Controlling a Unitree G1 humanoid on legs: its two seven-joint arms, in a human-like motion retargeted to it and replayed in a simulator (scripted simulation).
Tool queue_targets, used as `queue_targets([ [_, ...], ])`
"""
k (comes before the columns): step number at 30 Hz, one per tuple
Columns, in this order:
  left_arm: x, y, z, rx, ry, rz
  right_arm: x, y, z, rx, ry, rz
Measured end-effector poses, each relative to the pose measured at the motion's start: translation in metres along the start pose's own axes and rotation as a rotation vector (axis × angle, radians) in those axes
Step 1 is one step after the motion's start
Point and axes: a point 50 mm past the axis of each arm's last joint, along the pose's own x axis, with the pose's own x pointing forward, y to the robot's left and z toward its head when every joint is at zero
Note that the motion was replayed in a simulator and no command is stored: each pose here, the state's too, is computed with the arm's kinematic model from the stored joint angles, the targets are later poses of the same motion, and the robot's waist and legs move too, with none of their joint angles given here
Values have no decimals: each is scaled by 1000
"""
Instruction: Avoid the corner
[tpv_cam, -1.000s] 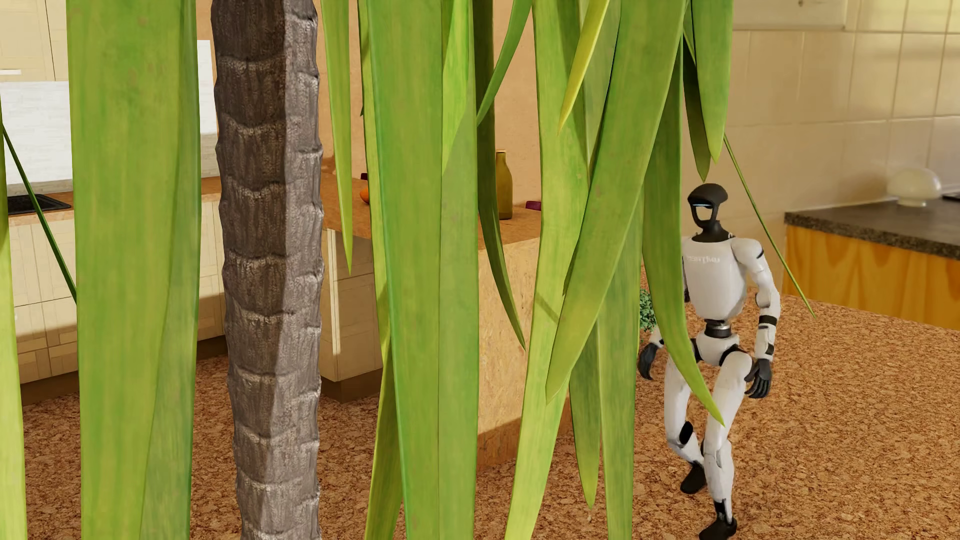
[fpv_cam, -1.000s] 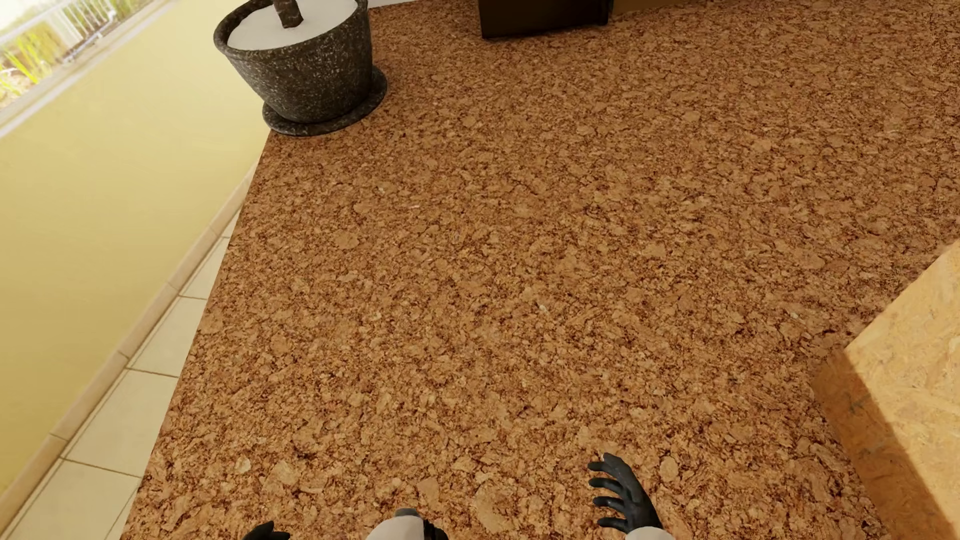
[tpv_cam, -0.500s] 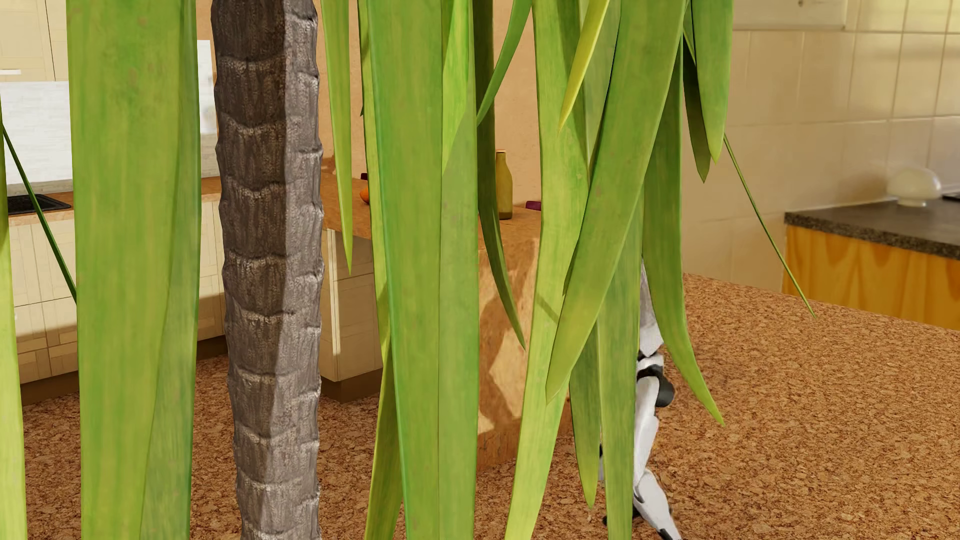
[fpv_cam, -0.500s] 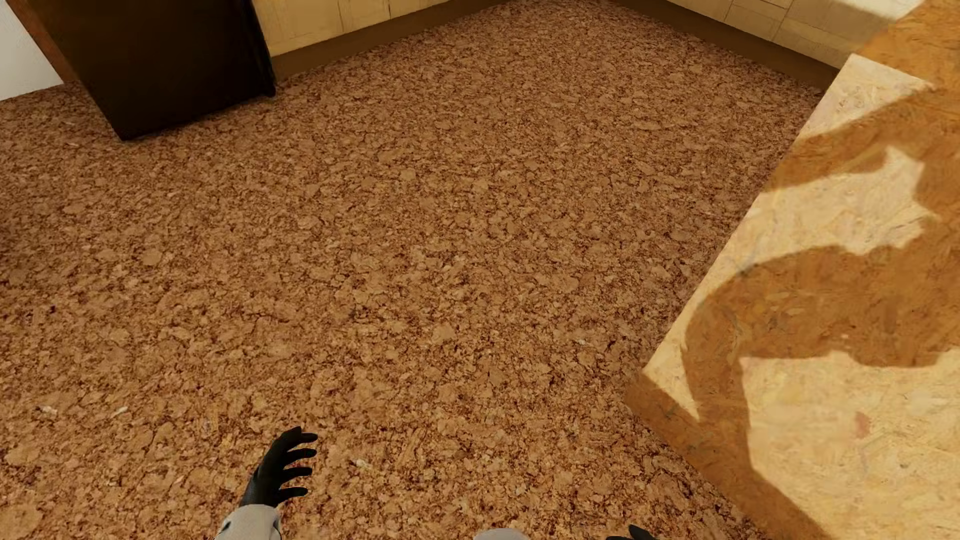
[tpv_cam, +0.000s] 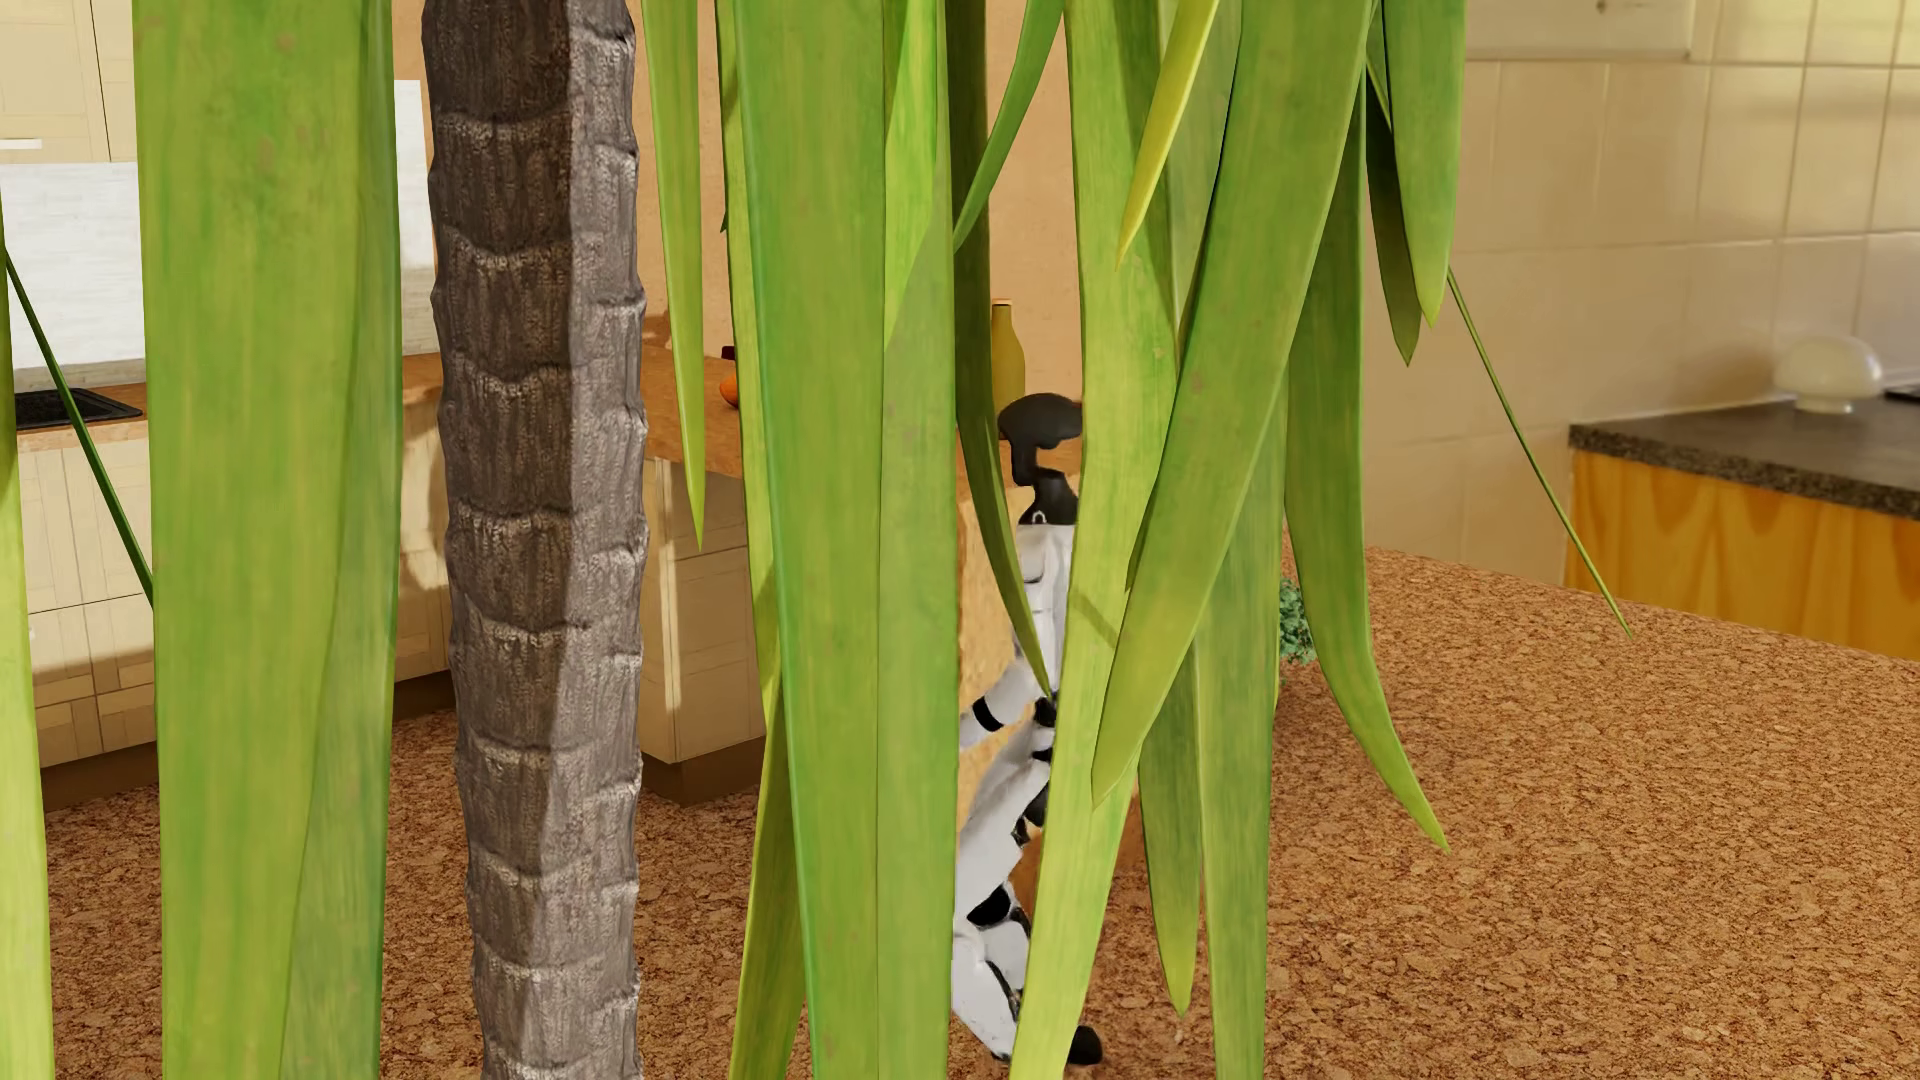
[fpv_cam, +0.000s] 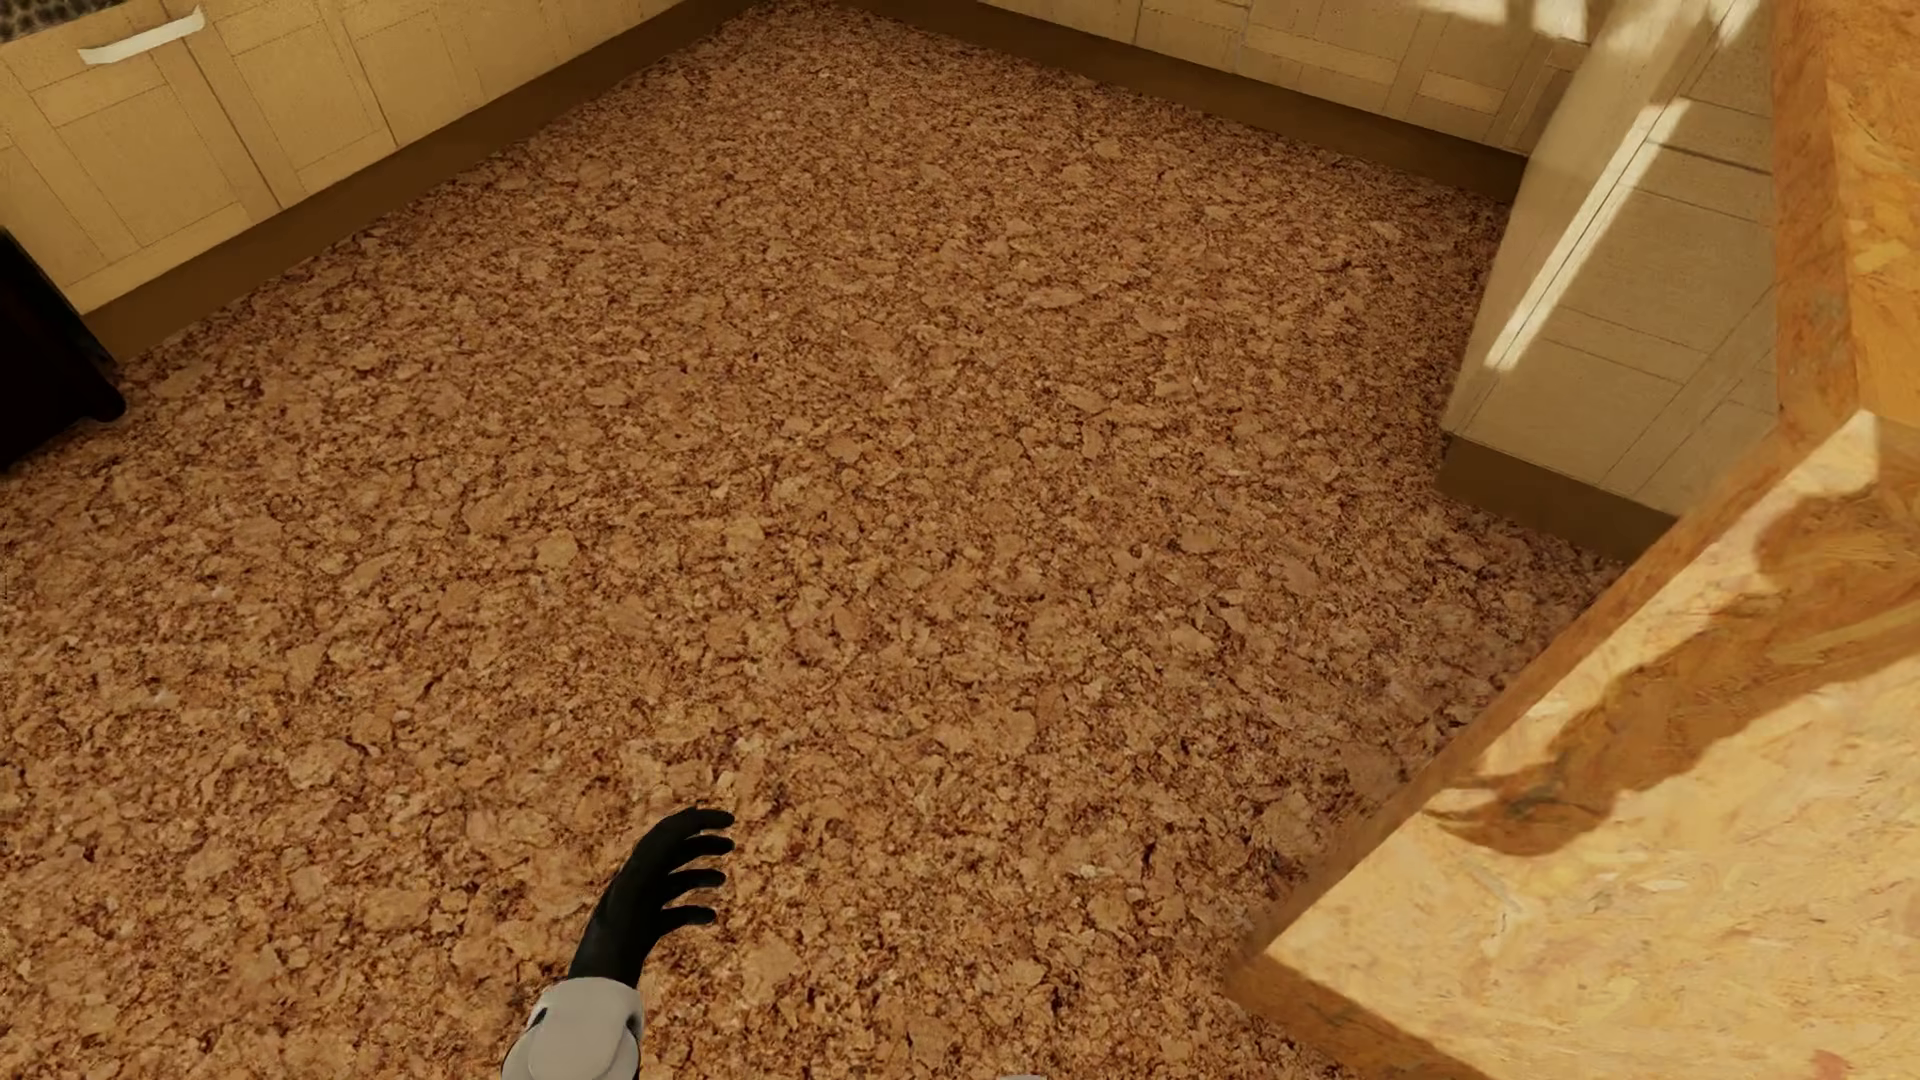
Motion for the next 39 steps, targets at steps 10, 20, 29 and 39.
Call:
queue_targets([
  [10,15,18,22,-71,41,74,-4,-1,37,185,-184,24],
  [20,-35,75,-61,62,271,196,1,8,109,61,-373,55],
  [29,-60,55,-87,102,329,42,-1,25,100,270,-307,-9],
  [39,-36,55,-58,56,197,138,-1,8,76,123,-209,-96],
])
